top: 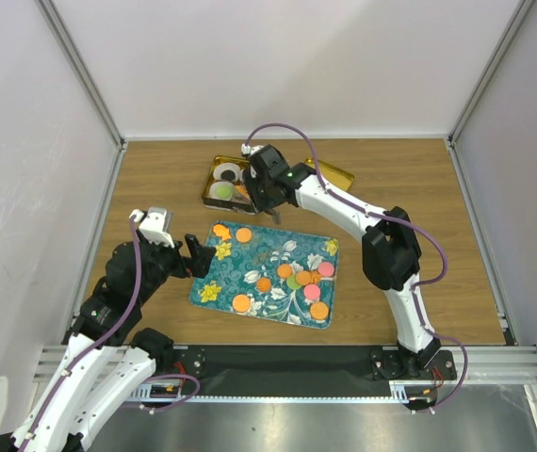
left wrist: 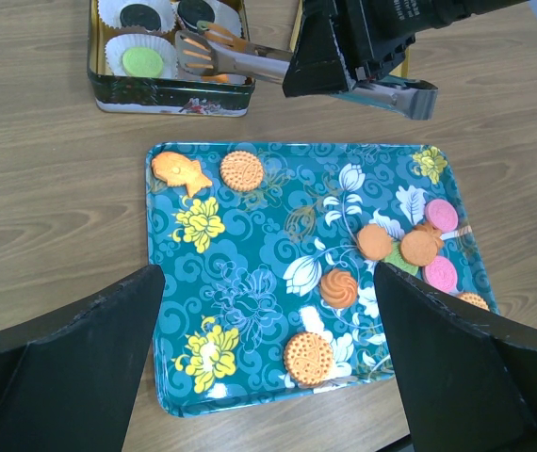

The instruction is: Pack the cookies

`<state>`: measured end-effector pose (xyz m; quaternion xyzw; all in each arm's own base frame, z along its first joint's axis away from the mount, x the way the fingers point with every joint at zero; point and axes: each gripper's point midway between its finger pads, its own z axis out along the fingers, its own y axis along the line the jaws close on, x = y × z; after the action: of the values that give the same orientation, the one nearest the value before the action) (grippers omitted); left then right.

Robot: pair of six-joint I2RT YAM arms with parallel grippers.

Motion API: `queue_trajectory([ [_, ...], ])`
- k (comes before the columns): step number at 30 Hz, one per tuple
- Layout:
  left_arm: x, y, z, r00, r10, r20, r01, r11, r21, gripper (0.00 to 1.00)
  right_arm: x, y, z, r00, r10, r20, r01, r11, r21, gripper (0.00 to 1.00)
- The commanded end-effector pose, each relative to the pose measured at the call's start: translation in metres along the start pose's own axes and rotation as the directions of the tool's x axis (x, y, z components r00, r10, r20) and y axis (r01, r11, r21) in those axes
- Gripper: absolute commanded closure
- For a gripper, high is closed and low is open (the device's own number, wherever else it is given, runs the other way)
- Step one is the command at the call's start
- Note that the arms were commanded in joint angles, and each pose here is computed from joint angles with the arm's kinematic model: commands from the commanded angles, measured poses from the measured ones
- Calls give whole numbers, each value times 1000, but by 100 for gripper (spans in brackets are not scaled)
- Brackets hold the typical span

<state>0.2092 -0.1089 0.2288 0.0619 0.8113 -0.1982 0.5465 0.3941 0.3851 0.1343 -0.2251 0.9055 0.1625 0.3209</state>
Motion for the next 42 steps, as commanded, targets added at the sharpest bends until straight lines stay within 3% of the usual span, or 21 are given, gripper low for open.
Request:
queue_trajectory([
  [1,-6,-2,0,1000,10,30,-10,1000,9,0,-41,6,-16,993,23,117,-22,1000,-12,71],
  [11,-6,-3,0,1000,10,28,-10,1000,14,0,-26,-3,-14,996,40,82,-41,999,10,69],
  [42,-6,-2,1,1000,11,25,-11,1000,11,0,-31,-6,-31,995,50,86,-52,998,25,50],
])
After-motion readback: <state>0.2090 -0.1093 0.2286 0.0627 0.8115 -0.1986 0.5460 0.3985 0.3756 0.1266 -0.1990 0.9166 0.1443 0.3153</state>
